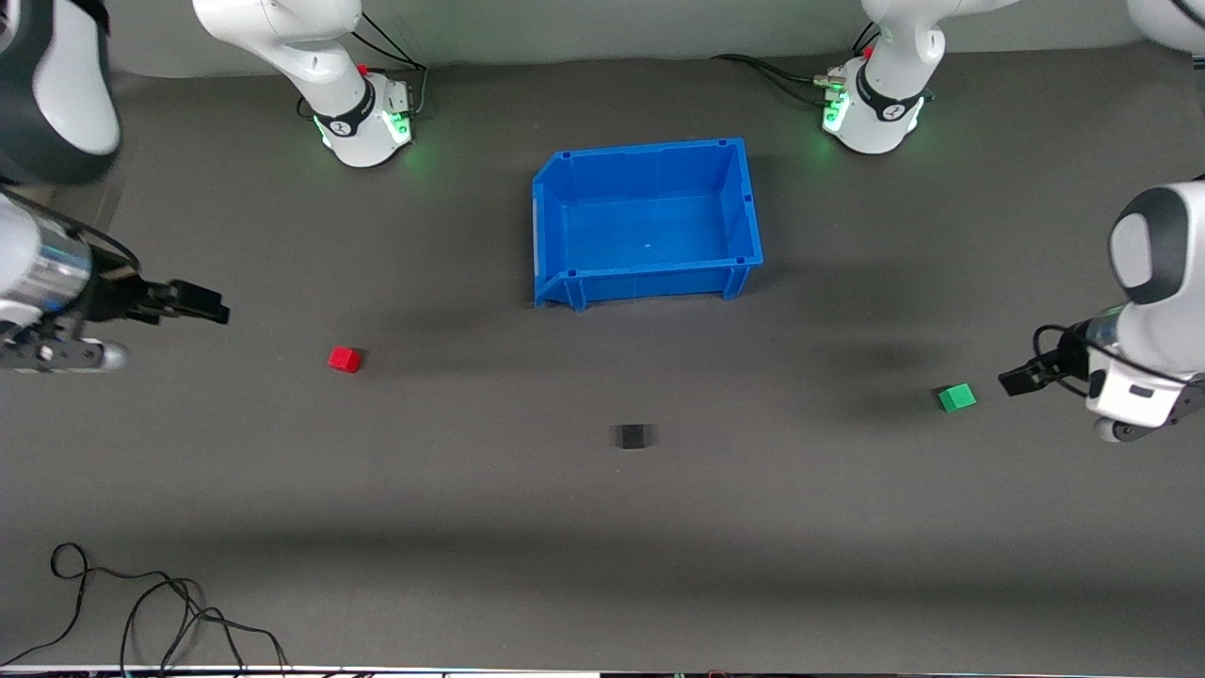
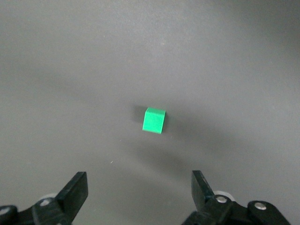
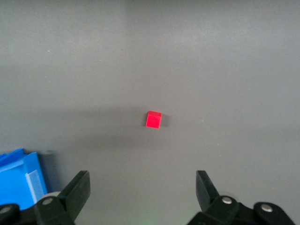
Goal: Attach green and red cubes to black cube
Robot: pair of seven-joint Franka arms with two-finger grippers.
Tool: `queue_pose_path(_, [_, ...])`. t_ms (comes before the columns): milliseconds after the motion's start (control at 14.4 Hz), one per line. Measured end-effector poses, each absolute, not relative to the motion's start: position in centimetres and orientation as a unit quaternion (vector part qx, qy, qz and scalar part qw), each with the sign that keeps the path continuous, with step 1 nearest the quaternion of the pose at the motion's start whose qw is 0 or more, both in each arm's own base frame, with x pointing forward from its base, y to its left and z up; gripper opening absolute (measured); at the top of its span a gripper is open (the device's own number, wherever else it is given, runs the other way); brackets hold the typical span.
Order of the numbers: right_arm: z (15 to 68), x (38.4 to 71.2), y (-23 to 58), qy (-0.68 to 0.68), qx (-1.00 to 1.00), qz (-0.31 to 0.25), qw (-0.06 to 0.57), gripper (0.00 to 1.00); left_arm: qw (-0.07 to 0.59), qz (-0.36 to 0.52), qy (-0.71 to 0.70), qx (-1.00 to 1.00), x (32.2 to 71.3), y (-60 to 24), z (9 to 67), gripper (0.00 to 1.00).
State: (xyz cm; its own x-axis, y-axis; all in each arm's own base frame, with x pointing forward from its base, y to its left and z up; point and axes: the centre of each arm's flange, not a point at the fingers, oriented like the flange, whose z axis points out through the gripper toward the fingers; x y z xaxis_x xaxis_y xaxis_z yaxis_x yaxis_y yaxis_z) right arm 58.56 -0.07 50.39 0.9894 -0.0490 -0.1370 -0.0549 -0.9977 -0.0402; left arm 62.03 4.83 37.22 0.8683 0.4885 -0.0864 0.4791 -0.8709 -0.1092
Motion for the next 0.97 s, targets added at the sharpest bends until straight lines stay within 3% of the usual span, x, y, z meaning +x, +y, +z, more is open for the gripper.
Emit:
queue_pose_path(139, [46.8, 58.7, -0.1, 0.03, -0.997, 0.065, 0.021, 1.0, 0.039, 0.051, -0.258, -0.964, 62.6, 4.9, 34.2, 0.98])
queue_pose_path(209, [45.3, 58.5, -0.2, 0.033, -0.997, 0.061, 0.022, 1.0, 0.042, 0.054, -0.254, -0.965, 62.8, 4.9, 32.4, 0.91])
queue_pose_path(487, [39.2, 57.2, -0.1, 0.05, -0.997, 0.044, 0.037, 1.0, 0.054, 0.063, -0.163, -0.983, 63.4, 4.9, 26.0, 0.9])
queue_pose_path(904, [29.0, 53.4, -0.6, 0.068, -0.997, 0.01, 0.032, 1.0, 0.05, 0.089, -0.121, -0.987, 62.9, 6.2, 23.1, 0.88])
queue_pose_path(974, [27.8, 53.0, -0.7, 0.075, -0.997, 0.01, 0.035, 1.0, 0.05, 0.093, -0.121, -0.987, 62.8, 6.1, 23.0, 0.78])
